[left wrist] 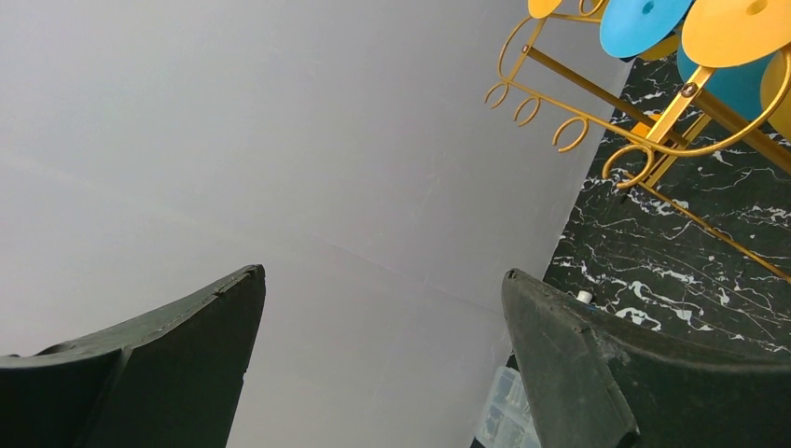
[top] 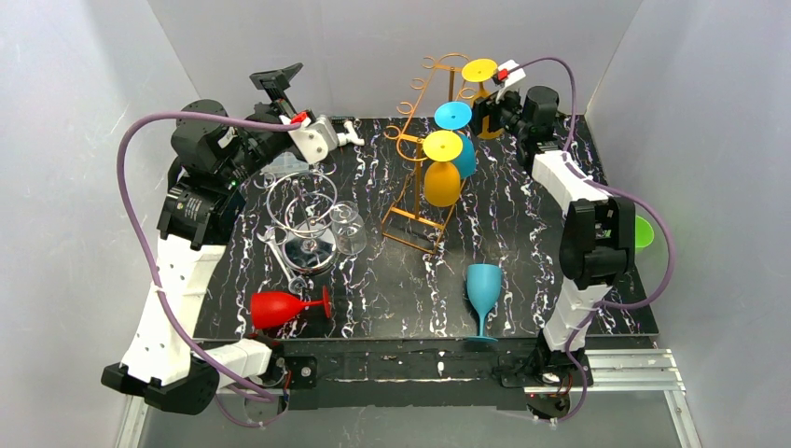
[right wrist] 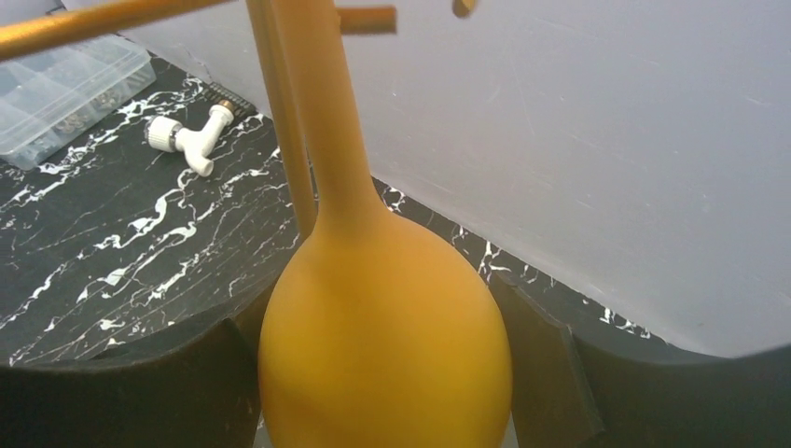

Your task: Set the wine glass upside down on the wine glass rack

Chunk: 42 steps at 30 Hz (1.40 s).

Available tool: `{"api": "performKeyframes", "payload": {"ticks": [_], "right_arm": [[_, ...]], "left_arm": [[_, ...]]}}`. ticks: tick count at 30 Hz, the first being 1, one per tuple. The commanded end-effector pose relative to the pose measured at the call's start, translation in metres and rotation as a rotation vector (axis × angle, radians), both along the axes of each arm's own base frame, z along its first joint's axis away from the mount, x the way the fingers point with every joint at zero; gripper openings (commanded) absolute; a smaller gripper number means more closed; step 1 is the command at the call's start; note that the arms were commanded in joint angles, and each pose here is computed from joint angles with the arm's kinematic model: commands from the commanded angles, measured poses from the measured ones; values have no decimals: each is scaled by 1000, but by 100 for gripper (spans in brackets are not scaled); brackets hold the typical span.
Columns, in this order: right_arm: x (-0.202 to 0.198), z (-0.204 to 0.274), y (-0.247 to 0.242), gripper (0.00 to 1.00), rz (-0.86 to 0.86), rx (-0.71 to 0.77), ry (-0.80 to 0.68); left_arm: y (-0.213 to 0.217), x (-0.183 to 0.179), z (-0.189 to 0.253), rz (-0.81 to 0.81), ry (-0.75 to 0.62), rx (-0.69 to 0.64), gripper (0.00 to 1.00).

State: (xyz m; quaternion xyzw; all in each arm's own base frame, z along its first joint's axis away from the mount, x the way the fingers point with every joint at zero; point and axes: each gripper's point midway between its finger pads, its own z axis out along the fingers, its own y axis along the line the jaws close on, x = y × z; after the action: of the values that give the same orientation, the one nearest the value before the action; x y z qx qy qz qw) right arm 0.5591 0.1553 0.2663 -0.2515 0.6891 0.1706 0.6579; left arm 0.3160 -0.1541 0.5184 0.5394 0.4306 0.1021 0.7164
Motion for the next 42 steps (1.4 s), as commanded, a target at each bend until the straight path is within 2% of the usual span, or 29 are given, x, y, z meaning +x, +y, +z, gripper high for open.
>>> {"api": "performKeyframes", "payload": {"ticks": [1,5,7,10,14,19,34,42], "right_arm": [[6,26,12,54,52,-1,-73],[8,22,16,54,75,3,-57],[9,20,17,58,78,3,-48],[8,13,16,67,74,-4,-35],[7,8,12,84,50,-11,-30],[8,17,7,98,20,-11,-47],[4,30,-13,98,-50,8,-71],[-11,48,-51,98,-116,69,-84]], "left_arm": [[-1,-8,5,-19,-17,0,98],[-1,-9,5,-21,-17,1,98],[-1,-9,5,-22,-20,3,98],[-2,-11,7,-30,-26,5,98],[-2,-12,9,-32,-30,2,98],[-2,-14,10,-40,-31,-1,98],[-1,-19,15,-45,-44,-5,98],[-2,-18,10,-46,-51,17,98]]}}
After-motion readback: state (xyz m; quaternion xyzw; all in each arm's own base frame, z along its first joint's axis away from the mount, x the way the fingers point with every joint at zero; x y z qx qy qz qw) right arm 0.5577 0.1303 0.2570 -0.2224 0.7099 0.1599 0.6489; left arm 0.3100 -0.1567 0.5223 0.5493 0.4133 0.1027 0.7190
